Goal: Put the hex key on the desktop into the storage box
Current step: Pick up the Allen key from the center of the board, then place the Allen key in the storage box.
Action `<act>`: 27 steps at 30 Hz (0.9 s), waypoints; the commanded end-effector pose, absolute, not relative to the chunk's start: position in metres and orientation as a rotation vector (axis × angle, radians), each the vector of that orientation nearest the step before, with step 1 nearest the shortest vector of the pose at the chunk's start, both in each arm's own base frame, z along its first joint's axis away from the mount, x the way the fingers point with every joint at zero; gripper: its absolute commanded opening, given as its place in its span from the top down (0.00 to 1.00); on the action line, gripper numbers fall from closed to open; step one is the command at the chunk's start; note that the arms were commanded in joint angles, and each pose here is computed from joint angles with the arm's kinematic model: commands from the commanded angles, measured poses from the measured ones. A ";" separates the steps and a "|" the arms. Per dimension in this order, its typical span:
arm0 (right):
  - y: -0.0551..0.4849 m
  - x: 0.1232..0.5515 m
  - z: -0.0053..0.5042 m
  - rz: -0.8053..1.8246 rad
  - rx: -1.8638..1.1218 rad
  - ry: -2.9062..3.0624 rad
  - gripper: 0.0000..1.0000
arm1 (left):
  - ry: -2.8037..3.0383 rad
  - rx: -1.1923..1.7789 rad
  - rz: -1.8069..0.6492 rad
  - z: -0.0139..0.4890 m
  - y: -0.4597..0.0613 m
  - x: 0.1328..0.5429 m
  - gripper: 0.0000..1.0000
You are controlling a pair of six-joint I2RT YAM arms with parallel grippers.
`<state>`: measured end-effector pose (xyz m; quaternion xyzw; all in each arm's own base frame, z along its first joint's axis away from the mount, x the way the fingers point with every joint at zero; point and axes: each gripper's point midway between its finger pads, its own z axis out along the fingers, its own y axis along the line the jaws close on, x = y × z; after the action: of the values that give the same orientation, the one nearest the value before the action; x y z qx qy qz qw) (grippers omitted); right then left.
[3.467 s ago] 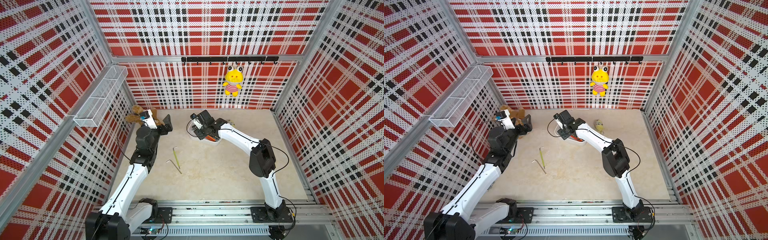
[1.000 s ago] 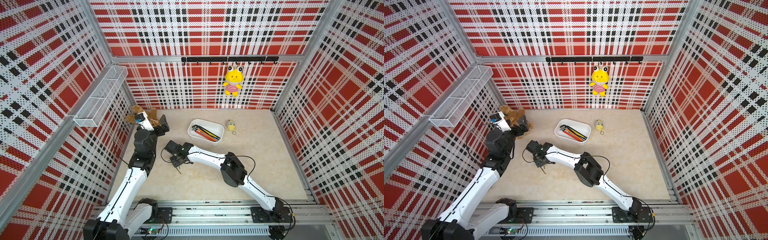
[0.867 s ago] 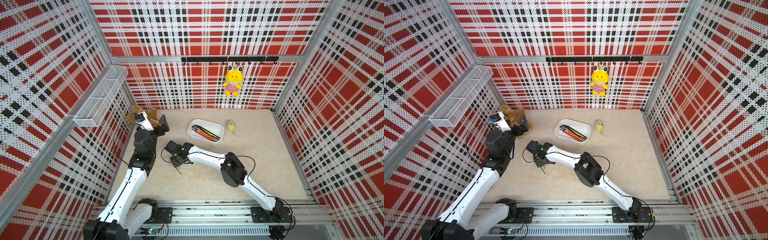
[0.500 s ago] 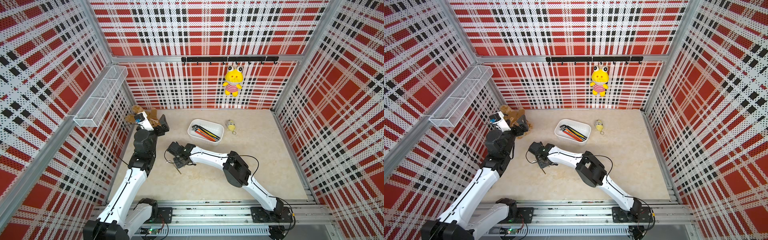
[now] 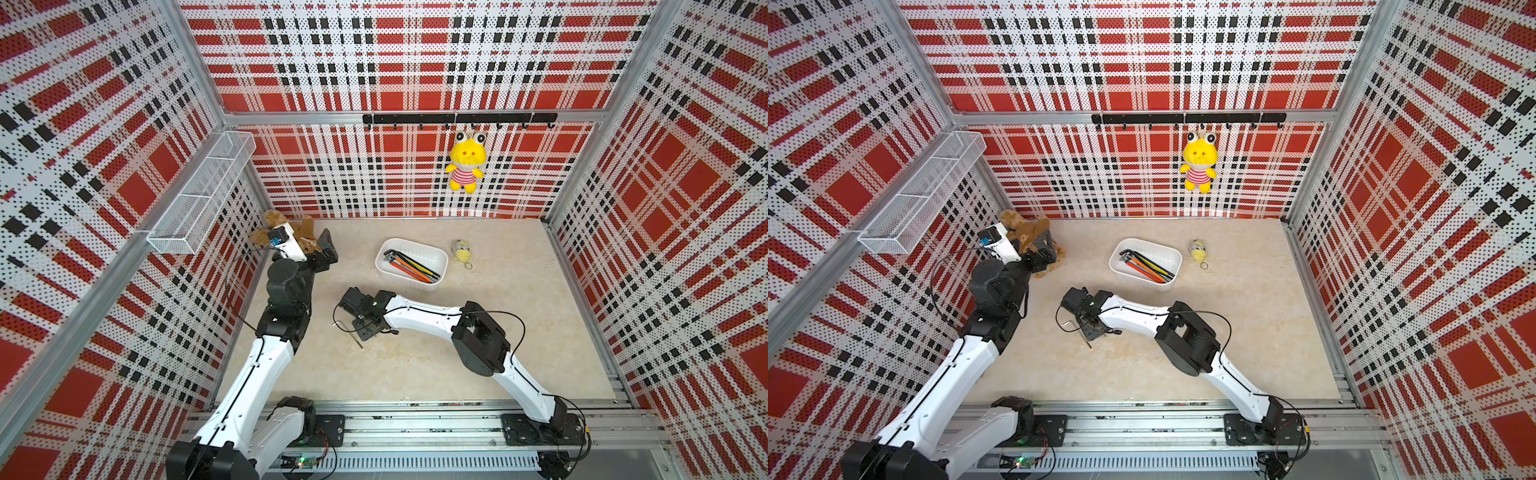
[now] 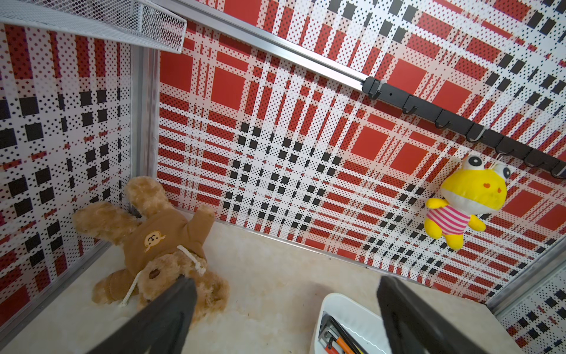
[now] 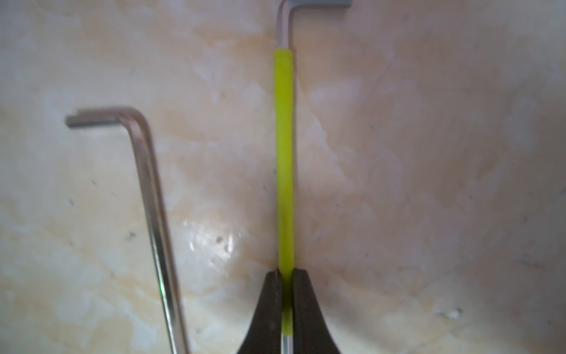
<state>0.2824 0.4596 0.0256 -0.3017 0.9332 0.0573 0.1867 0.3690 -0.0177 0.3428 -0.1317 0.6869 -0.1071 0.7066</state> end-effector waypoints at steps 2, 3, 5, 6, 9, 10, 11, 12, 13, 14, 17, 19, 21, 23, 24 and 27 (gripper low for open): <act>0.464 0.278 0.073 0.373 -0.975 2.463 1.00 | 1.506 -0.299 -0.235 0.347 -0.014 0.364 0.01; 0.462 0.279 0.085 0.407 -0.980 2.419 1.00 | 1.504 -0.301 -0.232 0.347 -0.013 0.364 0.01; 0.457 0.281 0.101 0.438 -1.013 2.363 1.00 | 1.500 -0.307 -0.226 0.348 -0.012 0.363 0.01; 0.453 0.282 0.107 0.436 -1.029 2.342 1.00 | 1.494 -0.308 -0.226 0.349 -0.011 0.362 0.01; 0.443 0.287 0.124 0.418 -1.067 2.284 1.00 | 1.495 -0.311 -0.225 0.347 -0.011 0.362 0.01; 0.440 0.290 0.130 0.411 -1.069 2.267 1.00 | 1.496 -0.310 -0.225 0.347 -0.011 0.362 0.01; 0.436 0.293 0.137 0.408 -1.072 2.249 1.00 | 1.495 -0.311 -0.224 0.347 -0.011 0.362 0.01; 0.431 0.298 0.144 0.397 -1.069 2.235 1.00 | 1.496 -0.311 -0.225 0.347 -0.011 0.362 0.01; 0.425 0.304 0.151 0.377 -1.058 2.222 1.00 | 1.495 -0.313 -0.223 0.347 -0.011 0.362 0.01; 0.418 0.311 0.159 0.364 -1.052 2.208 1.00 | 1.496 -0.313 -0.223 0.347 -0.011 0.362 0.01; 0.389 0.339 0.178 0.307 -1.015 2.184 1.00 | 1.495 -0.314 -0.222 0.347 -0.010 0.362 0.01; 0.368 0.357 0.186 0.263 -1.007 2.179 1.00 | 1.495 -0.314 -0.222 0.347 -0.011 0.362 0.01; 0.349 0.374 0.187 0.227 -1.010 2.186 1.00 | 1.495 -0.314 -0.222 0.347 -0.010 0.362 0.01; 0.332 0.390 0.186 0.196 -1.012 2.195 1.00 | 1.496 -0.315 -0.221 0.346 -0.010 0.362 0.01; 0.326 0.396 0.184 0.190 -1.013 2.198 1.00 | 1.497 -0.315 -0.221 0.346 -0.010 0.362 0.01; 0.314 0.411 0.173 0.176 -1.045 2.212 1.00 | 1.500 -0.317 -0.218 0.345 -0.010 0.363 0.01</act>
<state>0.4092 0.3110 0.1721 -0.3618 0.8642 0.0670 0.3432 0.3653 -0.0152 0.3425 -0.1359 0.6842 -0.1038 0.7090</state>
